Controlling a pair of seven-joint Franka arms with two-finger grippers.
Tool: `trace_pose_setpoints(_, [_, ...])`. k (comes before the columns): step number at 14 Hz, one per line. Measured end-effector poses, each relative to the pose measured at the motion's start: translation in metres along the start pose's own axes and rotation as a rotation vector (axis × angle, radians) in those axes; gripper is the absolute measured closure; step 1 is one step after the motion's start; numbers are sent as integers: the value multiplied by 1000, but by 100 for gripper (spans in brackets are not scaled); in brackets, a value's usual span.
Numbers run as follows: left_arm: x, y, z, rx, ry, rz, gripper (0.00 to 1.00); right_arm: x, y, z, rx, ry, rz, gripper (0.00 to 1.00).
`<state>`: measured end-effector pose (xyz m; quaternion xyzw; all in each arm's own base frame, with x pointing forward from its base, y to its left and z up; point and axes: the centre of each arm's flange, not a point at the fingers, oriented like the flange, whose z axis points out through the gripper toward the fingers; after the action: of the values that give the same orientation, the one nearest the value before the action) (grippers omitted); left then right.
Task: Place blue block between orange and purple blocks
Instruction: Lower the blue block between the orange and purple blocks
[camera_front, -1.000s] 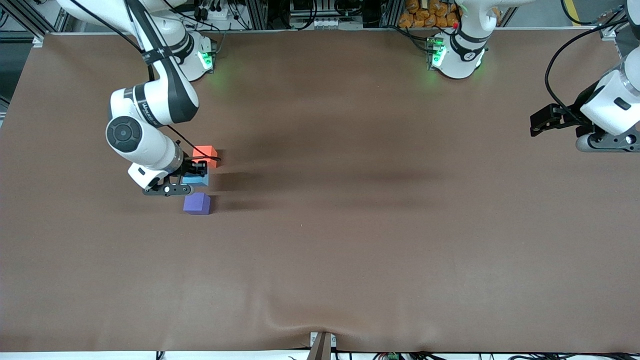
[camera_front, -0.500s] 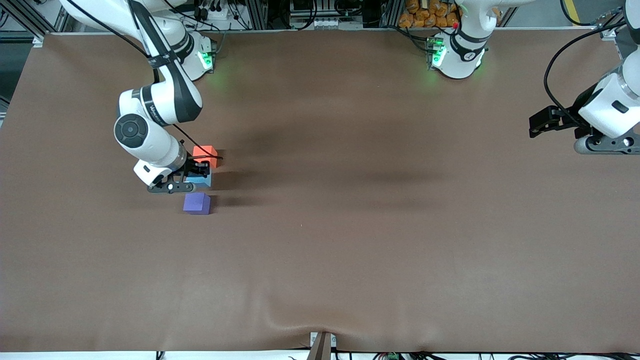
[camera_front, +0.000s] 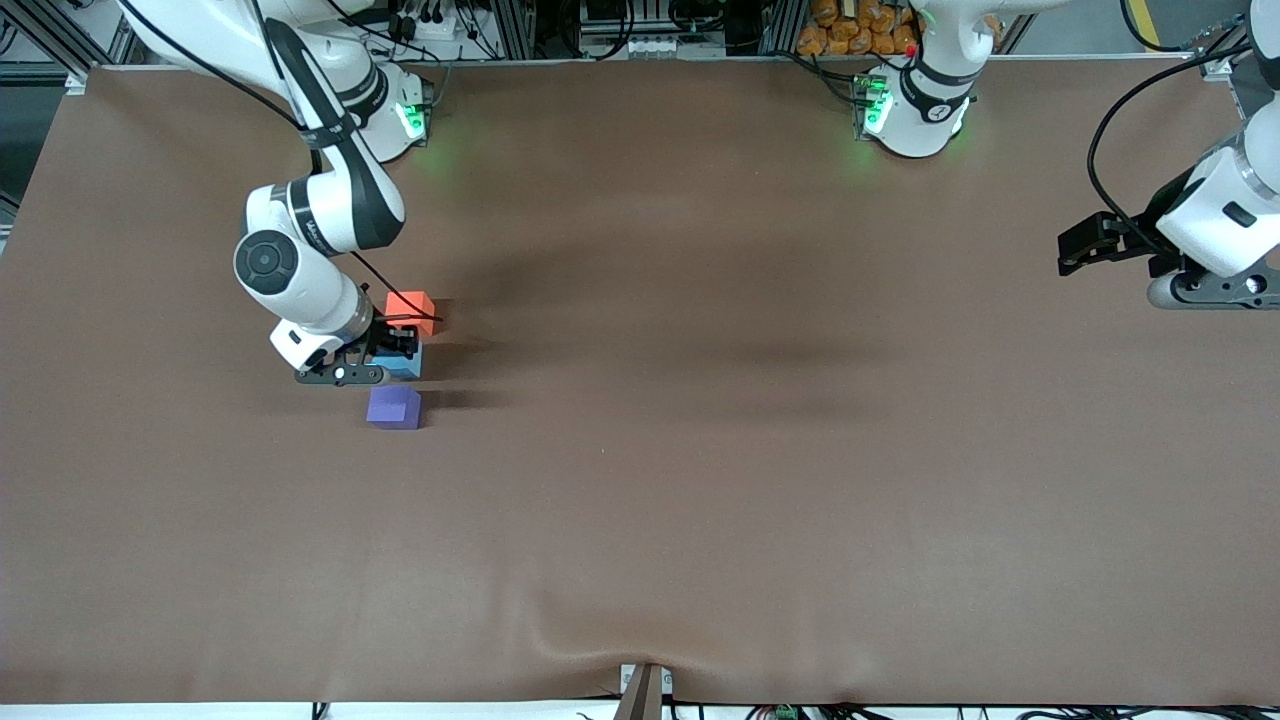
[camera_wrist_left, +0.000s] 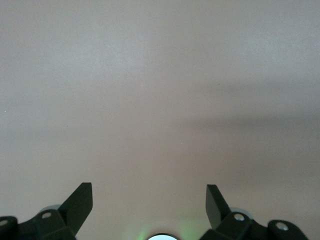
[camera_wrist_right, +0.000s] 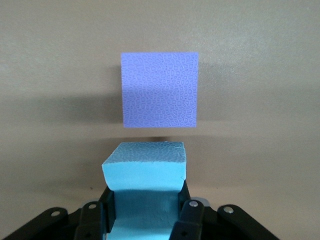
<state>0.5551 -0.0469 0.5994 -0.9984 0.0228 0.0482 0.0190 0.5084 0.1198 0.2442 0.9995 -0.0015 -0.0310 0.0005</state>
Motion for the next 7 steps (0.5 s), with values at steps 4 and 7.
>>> trace_pose_setpoints(4, [0,0,0,0,0,1,0,-1,0,14,-1,-1,1,50])
trace_pose_setpoints(7, [0,0,1,0,-1,1,0,-2,2,24,0,1,4,50])
